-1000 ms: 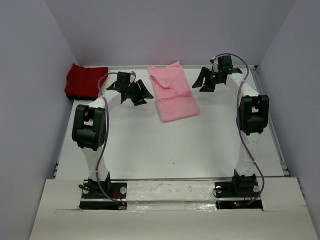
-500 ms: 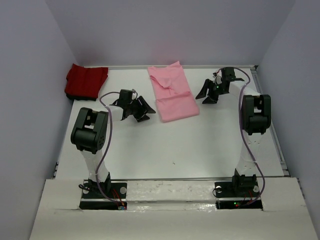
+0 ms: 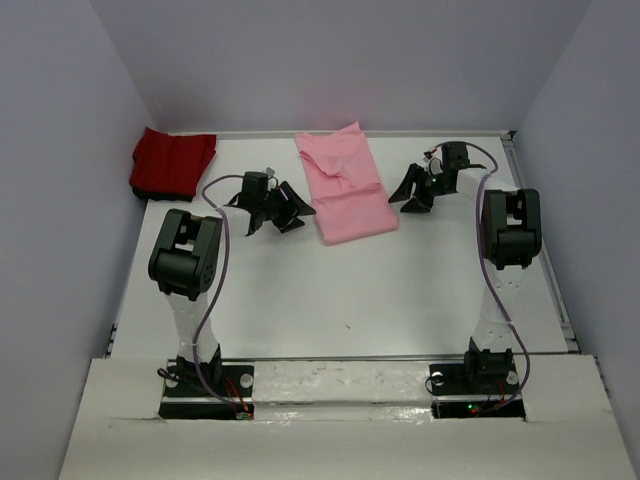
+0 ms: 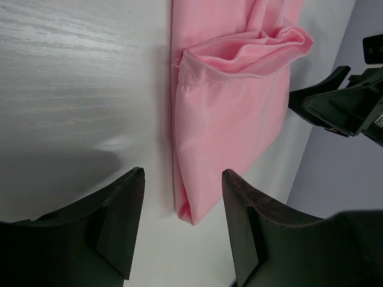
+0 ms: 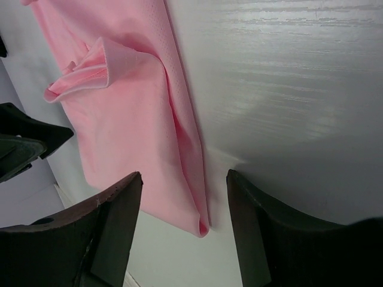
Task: Fold and stack the t-shirts
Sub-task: Fold the folded rectangular tshirt in 1/3 of the way
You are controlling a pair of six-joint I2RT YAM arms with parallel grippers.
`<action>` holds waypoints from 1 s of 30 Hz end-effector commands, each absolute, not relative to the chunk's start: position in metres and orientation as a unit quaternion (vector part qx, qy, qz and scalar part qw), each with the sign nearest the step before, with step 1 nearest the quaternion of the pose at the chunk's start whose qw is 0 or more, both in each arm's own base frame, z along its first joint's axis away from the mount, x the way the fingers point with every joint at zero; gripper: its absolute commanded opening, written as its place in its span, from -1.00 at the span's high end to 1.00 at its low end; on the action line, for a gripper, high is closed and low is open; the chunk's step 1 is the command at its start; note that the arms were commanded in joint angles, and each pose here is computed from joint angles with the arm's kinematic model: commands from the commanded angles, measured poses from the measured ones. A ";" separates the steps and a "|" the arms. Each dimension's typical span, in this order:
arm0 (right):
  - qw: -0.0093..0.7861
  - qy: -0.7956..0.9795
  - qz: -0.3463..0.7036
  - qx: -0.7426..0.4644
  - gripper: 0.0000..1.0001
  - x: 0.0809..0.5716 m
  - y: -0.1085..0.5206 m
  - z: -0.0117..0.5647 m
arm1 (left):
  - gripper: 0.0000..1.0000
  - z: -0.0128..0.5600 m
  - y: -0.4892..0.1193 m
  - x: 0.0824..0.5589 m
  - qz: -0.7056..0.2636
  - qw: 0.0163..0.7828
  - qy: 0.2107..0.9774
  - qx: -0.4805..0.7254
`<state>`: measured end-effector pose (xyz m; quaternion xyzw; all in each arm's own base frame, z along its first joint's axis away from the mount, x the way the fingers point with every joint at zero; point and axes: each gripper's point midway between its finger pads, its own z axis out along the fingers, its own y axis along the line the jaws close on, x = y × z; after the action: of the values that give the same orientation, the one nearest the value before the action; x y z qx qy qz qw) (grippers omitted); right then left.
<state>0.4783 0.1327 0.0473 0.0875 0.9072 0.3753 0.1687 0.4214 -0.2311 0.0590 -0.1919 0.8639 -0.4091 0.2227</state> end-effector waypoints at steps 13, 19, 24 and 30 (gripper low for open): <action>0.178 0.901 0.386 0.082 -0.28 0.478 0.137 0.042 | -0.27 0.063 -0.261 0.430 -0.426 0.238 0.858 -0.157; 0.178 0.906 0.375 0.077 -0.27 0.476 0.139 0.038 | -0.27 0.057 -0.268 0.431 -0.415 0.238 0.864 -0.154; 0.180 0.910 0.365 0.073 -0.26 0.477 0.140 0.035 | -0.27 0.049 -0.276 0.434 -0.394 0.234 0.876 -0.150; 0.181 0.917 0.348 0.067 -0.25 0.476 0.140 0.033 | -0.27 0.036 -0.284 0.435 -0.378 0.225 0.886 -0.149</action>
<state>0.4779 0.1448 0.0436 0.0757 0.9029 0.3850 0.1755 0.4315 -0.2819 0.0424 -0.1541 0.8775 -0.3966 0.2212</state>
